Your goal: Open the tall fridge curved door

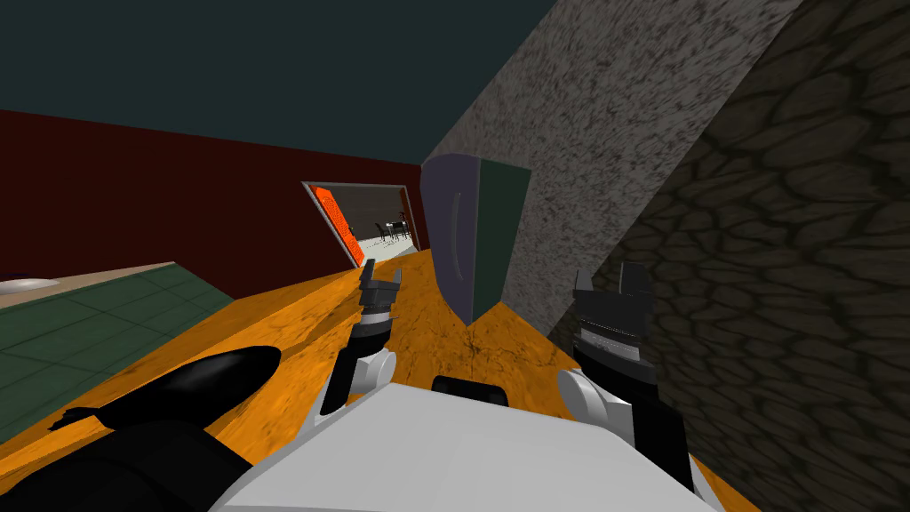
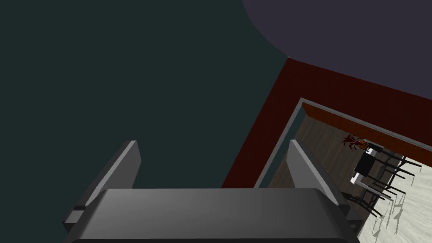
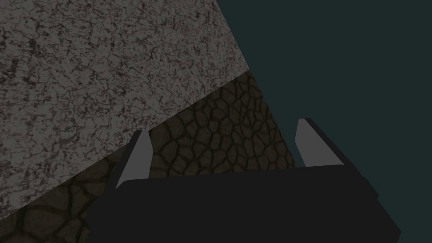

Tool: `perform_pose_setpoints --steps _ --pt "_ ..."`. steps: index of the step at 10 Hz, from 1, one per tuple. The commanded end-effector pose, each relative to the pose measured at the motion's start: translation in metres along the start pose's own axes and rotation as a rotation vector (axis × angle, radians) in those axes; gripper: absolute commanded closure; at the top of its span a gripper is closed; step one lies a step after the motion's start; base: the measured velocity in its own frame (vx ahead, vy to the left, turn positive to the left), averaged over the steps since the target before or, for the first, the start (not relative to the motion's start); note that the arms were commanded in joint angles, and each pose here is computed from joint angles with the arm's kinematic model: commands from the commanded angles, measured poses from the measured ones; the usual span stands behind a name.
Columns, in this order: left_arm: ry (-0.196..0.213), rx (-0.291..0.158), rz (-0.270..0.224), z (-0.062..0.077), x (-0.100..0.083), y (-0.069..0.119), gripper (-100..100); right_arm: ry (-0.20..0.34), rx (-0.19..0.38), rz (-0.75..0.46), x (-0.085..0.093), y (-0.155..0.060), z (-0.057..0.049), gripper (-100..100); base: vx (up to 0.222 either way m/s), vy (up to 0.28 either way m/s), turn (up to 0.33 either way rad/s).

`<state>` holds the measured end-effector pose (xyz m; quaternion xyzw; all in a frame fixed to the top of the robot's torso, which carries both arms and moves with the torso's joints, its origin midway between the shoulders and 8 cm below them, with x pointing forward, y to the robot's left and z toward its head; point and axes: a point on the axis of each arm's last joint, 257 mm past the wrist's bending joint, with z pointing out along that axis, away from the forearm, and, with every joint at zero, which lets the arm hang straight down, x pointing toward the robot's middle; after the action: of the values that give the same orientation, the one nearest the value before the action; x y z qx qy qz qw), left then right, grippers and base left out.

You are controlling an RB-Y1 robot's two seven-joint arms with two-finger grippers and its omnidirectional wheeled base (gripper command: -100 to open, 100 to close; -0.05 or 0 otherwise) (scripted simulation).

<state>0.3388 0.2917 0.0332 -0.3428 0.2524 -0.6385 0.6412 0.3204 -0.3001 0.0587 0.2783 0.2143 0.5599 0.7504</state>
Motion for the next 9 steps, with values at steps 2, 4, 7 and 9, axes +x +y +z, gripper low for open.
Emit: perform_pose_setpoints --steps 2,4,7,9 --pt "0.000 0.000 0.000 0.0000 0.0000 0.0000 0 0.000 0.000 0.000 0.0000 0.0000 0.0000 0 0.000 0.000 0.000" --pt "0.000 0.000 0.000 0.0000 0.0000 -0.0001 0 0.000 0.000 0.000 0.0000 0.0001 0.0000 0 0.000 0.000 0.000" --pt "0.000 0.000 0.000 0.0000 0.0000 -0.0002 0 0.000 0.000 0.000 0.0000 0.0001 0.0001 0 0.000 0.000 0.000" --pt "0.000 0.000 0.000 0.0000 0.0000 -0.0002 0 0.000 0.000 0.000 0.0000 0.0002 0.0001 0 0.000 0.000 0.000"
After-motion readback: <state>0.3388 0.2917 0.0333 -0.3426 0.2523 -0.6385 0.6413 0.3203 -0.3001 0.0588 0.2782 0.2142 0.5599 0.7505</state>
